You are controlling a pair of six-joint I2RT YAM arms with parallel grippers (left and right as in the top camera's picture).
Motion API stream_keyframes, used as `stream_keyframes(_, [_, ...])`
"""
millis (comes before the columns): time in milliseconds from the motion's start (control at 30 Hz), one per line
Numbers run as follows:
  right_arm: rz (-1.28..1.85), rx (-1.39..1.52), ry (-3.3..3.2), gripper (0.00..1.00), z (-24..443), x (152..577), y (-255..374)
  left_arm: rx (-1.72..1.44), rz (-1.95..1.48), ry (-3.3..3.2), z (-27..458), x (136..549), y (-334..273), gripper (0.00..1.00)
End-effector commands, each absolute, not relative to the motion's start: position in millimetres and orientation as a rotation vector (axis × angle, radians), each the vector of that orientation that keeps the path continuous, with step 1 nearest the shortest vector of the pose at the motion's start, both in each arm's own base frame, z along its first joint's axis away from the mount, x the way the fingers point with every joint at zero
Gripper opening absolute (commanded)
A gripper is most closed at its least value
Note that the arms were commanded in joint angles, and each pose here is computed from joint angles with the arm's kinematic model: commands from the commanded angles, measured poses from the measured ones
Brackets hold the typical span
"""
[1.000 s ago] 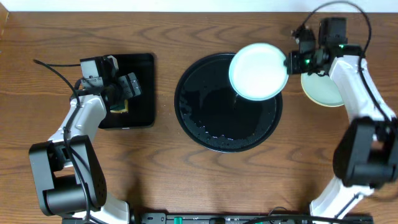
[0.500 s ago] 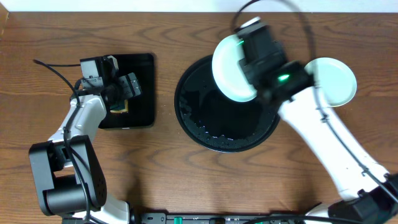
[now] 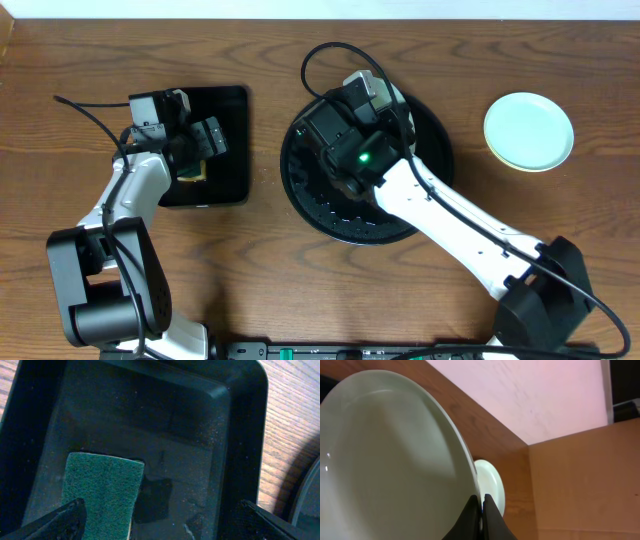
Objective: Clean dirty plates on tray and stack at the side
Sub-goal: 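Carry the blue plate right and lower it onto the plate stack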
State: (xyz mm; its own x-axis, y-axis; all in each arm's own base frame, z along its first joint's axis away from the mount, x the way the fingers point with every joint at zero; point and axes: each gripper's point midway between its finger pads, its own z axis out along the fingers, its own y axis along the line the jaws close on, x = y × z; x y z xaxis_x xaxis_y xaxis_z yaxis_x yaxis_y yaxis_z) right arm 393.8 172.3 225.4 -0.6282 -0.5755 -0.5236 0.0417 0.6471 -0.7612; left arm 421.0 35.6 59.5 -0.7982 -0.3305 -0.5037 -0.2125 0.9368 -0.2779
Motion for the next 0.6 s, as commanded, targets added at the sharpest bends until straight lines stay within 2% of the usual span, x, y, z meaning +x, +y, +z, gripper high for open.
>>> stream_keyframes(0, [-1.009, -0.354, 2.032, 0.01, 231.8, 397.4, 165.7, -0.369, -0.287, 2.510, 64.8, 422.6, 35.4, 0.95])
stream_keyframes(267, [-0.698, -0.384, 2.257, 0.01, 206.8, 417.8, 150.6, -0.370, -0.287, 2.510, 64.8, 422.6, 35.5, 0.95])
stream_keyframes(567, [-0.161, 0.013, 2.533, 0.01, 177.3, 448.3, 40.4, -0.369, -0.288, 2.510, 64.8, 422.6, 35.4, 0.95])
